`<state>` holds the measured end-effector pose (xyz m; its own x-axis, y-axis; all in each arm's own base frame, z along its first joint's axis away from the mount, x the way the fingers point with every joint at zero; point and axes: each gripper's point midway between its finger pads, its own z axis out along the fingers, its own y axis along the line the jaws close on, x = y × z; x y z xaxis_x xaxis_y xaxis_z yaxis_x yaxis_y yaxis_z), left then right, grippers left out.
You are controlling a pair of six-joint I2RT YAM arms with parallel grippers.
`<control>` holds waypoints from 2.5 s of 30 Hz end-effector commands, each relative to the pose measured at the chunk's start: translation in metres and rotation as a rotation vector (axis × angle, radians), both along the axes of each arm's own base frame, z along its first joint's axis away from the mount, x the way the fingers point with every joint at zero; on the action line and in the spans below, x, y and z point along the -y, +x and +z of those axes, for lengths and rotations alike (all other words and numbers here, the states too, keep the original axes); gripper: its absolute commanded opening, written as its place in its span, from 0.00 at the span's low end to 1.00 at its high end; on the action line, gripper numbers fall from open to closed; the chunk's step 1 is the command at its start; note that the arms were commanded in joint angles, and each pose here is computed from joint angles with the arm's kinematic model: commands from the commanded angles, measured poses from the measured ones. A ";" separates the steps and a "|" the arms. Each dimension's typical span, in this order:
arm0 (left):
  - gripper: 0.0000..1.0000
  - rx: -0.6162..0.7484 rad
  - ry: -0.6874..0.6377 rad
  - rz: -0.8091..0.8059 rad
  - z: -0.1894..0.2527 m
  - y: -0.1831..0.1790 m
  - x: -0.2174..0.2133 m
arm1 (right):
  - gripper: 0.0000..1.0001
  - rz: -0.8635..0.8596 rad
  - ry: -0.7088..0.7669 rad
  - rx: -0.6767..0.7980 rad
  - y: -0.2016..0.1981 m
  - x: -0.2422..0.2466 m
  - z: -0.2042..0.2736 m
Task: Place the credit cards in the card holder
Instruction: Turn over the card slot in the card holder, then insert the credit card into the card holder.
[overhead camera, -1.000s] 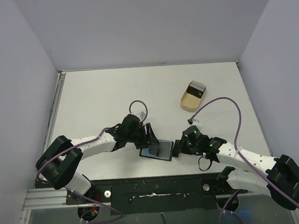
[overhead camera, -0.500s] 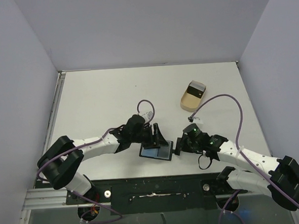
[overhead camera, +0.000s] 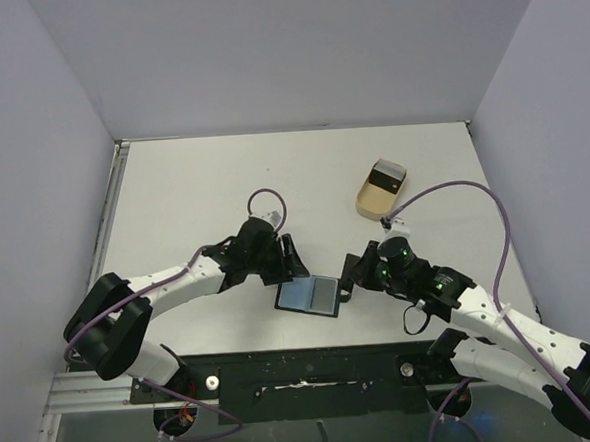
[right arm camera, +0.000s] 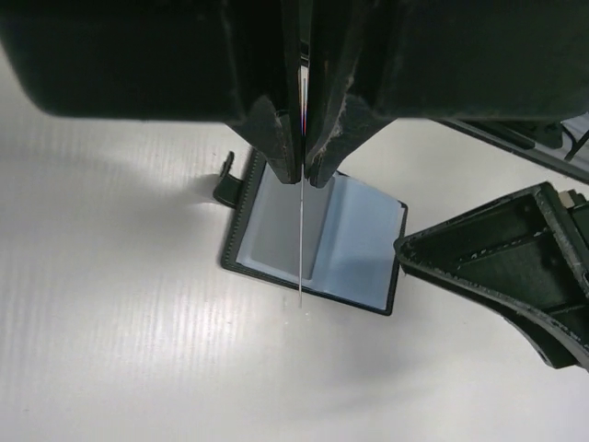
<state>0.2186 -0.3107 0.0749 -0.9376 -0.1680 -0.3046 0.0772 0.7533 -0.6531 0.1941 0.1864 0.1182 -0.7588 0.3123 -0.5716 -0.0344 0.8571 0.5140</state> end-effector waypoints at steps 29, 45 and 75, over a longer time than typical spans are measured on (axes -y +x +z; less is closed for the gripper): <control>0.31 -0.056 0.273 0.083 -0.052 -0.019 -0.072 | 0.04 0.258 0.284 -0.193 0.008 -0.079 -0.058; 0.10 -0.080 0.270 0.058 -0.063 -0.039 -0.064 | 0.10 0.257 0.296 -0.264 0.003 -0.081 -0.080; 0.00 -0.090 0.192 0.034 -0.061 -0.046 -0.051 | 0.07 0.235 0.360 -0.235 0.012 -0.081 -0.084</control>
